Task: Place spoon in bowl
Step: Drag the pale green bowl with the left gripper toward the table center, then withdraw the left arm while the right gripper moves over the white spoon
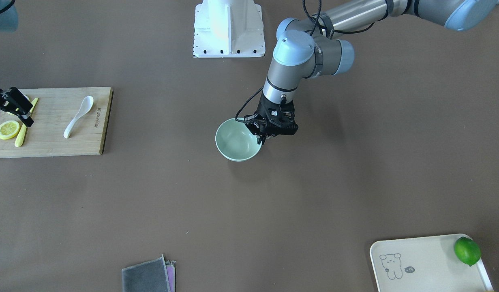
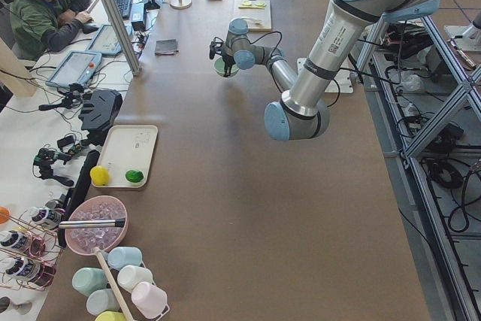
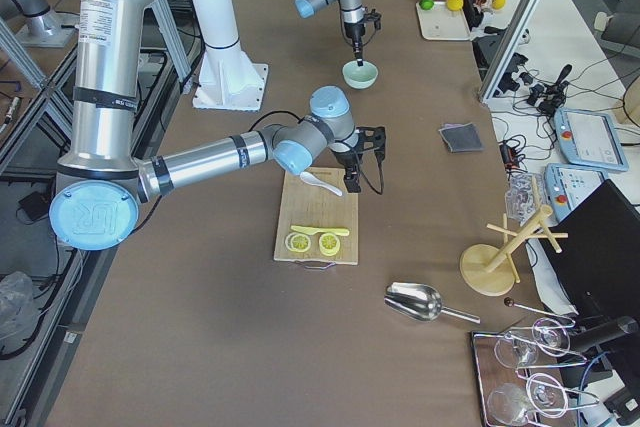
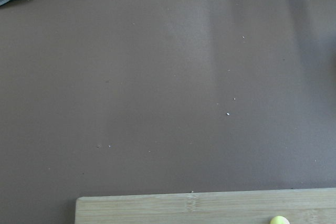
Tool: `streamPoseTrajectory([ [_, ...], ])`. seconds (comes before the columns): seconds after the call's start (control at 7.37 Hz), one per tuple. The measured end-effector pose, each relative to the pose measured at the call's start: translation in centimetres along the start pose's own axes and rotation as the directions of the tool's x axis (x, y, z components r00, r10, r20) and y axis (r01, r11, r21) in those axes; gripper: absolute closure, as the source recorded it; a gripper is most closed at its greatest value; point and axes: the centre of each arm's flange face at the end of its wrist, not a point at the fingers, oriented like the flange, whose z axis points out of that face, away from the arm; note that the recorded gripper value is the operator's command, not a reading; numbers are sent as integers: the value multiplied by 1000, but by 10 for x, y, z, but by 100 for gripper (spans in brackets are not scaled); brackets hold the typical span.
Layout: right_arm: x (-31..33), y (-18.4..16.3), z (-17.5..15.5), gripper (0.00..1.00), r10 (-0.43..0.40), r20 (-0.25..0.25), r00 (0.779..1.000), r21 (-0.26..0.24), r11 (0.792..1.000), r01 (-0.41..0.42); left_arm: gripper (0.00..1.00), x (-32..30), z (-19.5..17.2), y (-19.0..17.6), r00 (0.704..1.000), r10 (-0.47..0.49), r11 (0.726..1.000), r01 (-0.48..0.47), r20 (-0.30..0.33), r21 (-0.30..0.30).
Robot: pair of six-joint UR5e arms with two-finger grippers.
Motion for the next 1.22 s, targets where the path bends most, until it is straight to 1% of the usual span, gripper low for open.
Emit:
streamPoseTrajectory([
  [0.14, 0, 0, 0, 0, -3, 3, 1000, 3, 1000, 3, 74, 4, 3, 7, 1000, 9, 1000, -9, 3, 4],
  [0.27, 0, 0, 1, 0, -4, 4, 1000, 4, 1000, 4, 16, 9, 5, 15, 1000, 21, 1000, -21, 4, 11],
  [0.41, 1, 1, 1, 0, -5, 4, 1000, 4, 1000, 5, 2, 14, 3, 21, 1000, 30, 999, -30, -2, 16],
  [0.68, -1, 1, 2, 1, -6, 6, 1000, 2, 1000, 6, 1, 12, -15, 19, 999, 39, 998, -38, -21, 52],
  [0.81, -2, 1, 2, 2, -3, 7, 1000, 2, 1000, 2, 1, -4, -31, 8, 998, 52, 996, -50, -25, 69],
  [0.95, -3, 2, 3, 2, 12, 6, 1000, 0, 1000, -12, 1, -36, -48, -15, 997, 77, 995, -76, -7, 69],
  [1.09, -7, 5, 7, 1, 29, 0, 1000, 3, 1000, -29, 1, -82, -66, -39, 993, 110, 992, -112, 33, 52],
  [1.22, -12, 10, 14, 1, 63, -14, 998, 7, 998, -63, 1, -138, -87, -58, 983, 167, 985, -169, 73, 26],
])
